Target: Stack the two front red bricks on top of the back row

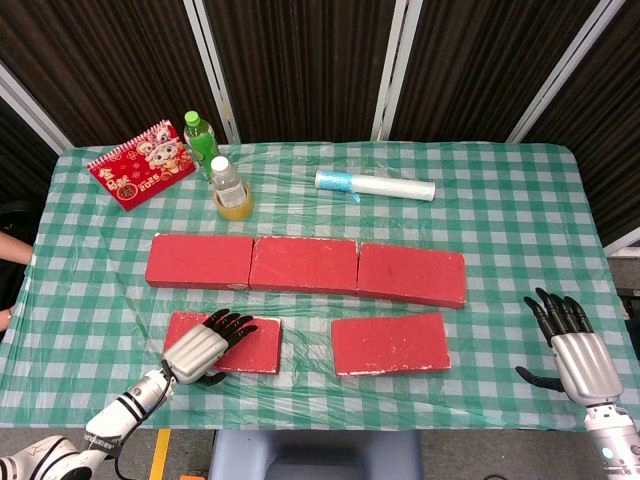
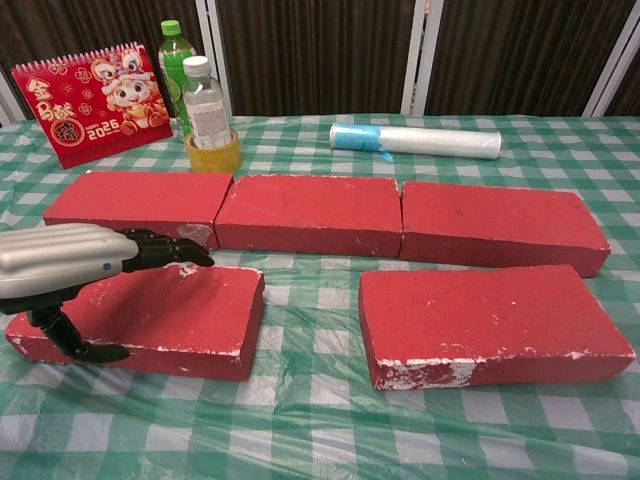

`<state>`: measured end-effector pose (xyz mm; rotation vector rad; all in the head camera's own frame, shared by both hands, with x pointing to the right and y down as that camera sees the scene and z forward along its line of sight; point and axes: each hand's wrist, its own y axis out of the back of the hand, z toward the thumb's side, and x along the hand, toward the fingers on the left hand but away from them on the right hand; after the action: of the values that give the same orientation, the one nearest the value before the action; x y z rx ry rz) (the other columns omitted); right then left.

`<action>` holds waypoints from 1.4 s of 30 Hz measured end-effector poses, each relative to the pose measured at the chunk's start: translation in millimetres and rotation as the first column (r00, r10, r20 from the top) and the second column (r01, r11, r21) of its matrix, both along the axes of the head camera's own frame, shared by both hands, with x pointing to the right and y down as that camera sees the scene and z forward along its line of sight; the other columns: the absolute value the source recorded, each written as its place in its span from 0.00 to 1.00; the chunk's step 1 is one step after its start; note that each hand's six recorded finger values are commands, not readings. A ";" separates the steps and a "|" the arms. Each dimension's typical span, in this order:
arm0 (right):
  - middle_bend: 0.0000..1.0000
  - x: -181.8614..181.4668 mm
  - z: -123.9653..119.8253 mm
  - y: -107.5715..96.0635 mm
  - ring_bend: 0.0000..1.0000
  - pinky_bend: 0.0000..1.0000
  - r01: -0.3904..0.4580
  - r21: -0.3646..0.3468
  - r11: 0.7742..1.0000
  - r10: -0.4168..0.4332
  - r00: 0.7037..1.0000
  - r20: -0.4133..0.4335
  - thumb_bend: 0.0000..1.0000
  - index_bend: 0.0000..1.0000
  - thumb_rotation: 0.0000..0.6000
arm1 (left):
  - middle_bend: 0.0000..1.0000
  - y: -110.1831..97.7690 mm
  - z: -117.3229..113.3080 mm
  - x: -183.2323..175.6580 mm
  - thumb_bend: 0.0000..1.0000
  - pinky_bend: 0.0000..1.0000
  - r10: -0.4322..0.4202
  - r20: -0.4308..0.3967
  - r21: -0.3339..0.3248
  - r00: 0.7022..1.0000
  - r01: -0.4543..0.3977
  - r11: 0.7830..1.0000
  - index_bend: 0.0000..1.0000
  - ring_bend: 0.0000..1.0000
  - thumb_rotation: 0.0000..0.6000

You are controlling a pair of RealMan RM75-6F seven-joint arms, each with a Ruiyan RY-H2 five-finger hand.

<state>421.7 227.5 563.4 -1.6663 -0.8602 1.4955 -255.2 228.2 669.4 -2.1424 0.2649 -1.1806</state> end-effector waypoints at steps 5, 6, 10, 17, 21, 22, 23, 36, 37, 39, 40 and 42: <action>0.00 0.7 0.2 -0.6 0.00 0.00 -0.004 0.001 1.000 0.004 1.000 -0.003 0.24 0.00 1.00 | 0.00 -2.5 7.0 -2.8 0.29 0.00 -0.005 0.024 -0.019 1.000 0.005 1.000 0.00 0.00 1.00; 0.00 0.7 0.5 -0.6 0.00 0.00 -0.004 0.001 1.000 0.004 1.000 -0.004 0.24 0.00 1.00 | 0.00 -3.0 8.0 -3.3 0.29 0.00 -0.006 0.027 -0.022 1.000 0.007 1.000 0.00 0.00 1.00; 0.00 0.7 1.7 -0.7 0.00 0.00 -0.004 -0.004 1.000 0.004 1.000 -0.007 0.24 0.00 1.00 | 0.00 -5.7 11.5 -5.8 0.29 0.00 -0.012 0.041 -0.029 0.999 0.014 0.999 0.00 0.00 1.00; 0.00 0.5 3.2 -0.8 0.00 0.00 -0.005 -0.008 1.000 0.005 1.000 -0.012 0.24 0.00 1.00 | 0.00 -8.2 17.3 -9.6 0.28 0.01 -0.019 0.064 -0.050 0.998 0.022 0.998 0.00 0.00 1.00; 0.00 0.2 3.6 -0.6 0.00 0.00 -0.005 -0.009 1.000 0.005 1.000 -0.014 0.24 0.00 1.00 | 0.00 -11.3 20.9 -12.4 0.28 0.02 -0.025 0.078 -0.055 0.997 0.029 0.998 0.00 0.00 1.00; 0.00 0.1 3.8 -0.6 0.00 0.00 -0.005 -0.010 1.000 0.004 1.000 -0.015 0.24 0.00 1.00 | 0.00 -12.1 21.9 -13.4 0.28 0.03 -0.026 0.083 -0.056 0.996 0.031 0.998 0.00 0.00 1.00; 0.00 0.0 3.9 -0.6 0.00 0.00 -0.004 -0.010 1.000 0.004 1.000 -0.016 0.24 0.00 1.00 | 0.00 -12.5 22.4 -14.1 0.28 0.03 -0.027 0.085 -0.057 0.996 0.032 0.998 0.00 0.00 1.00; 0.00 -1.5 6.5 0.3 0.00 0.00 0.000 -0.019 1.000 0.000 1.000 -0.020 0.24 0.00 1.00 | 0.52 -16.8 20.3 -19.0 0.29 0.60 -0.031 0.097 -0.042 0.995 0.035 0.999 0.00 0.49 1.00; 0.00 -1.7 6.5 0.4 0.00 0.00 0.000 -0.020 1.000 -0.001 1.000 -0.020 0.24 0.00 1.00 | 0.53 -17.7 18.6 -19.1 0.29 0.61 -0.033 0.093 -0.033 0.995 0.036 0.999 0.00 0.51 1.00; 0.00 -1.9 6.4 0.6 0.00 0.00 0.001 -0.020 1.000 -0.002 1.000 -0.019 0.24 0.00 1.00 | 0.55 -19.5 15.3 -19.1 0.29 0.62 -0.035 0.086 -0.018 0.996 0.037 0.999 0.00 0.52 1.00; 0.00 -1.7 6.1 0.6 0.00 0.00 0.001 -0.020 1.000 -0.001 1.000 -0.019 0.24 0.00 1.00 | 0.55 -21.0 12.6 -19.0 0.29 0.63 -0.038 0.081 -0.005 0.996 0.038 0.999 0.00 0.53 1.00; 0.00 -1.5 6.0 0.6 0.00 0.00 0.000 -0.019 1.000 -0.001 1.000 -0.019 0.24 0.00 1.00 | 0.56 -24.0 7.2 -18.4 0.29 0.64 -0.041 0.069 0.018 0.997 0.040 0.999 0.00 0.54 1.00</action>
<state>420.2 228.1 569.4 -1.6639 -0.8379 1.5212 -273.6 204.2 676.6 -2.0857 0.2873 -1.2694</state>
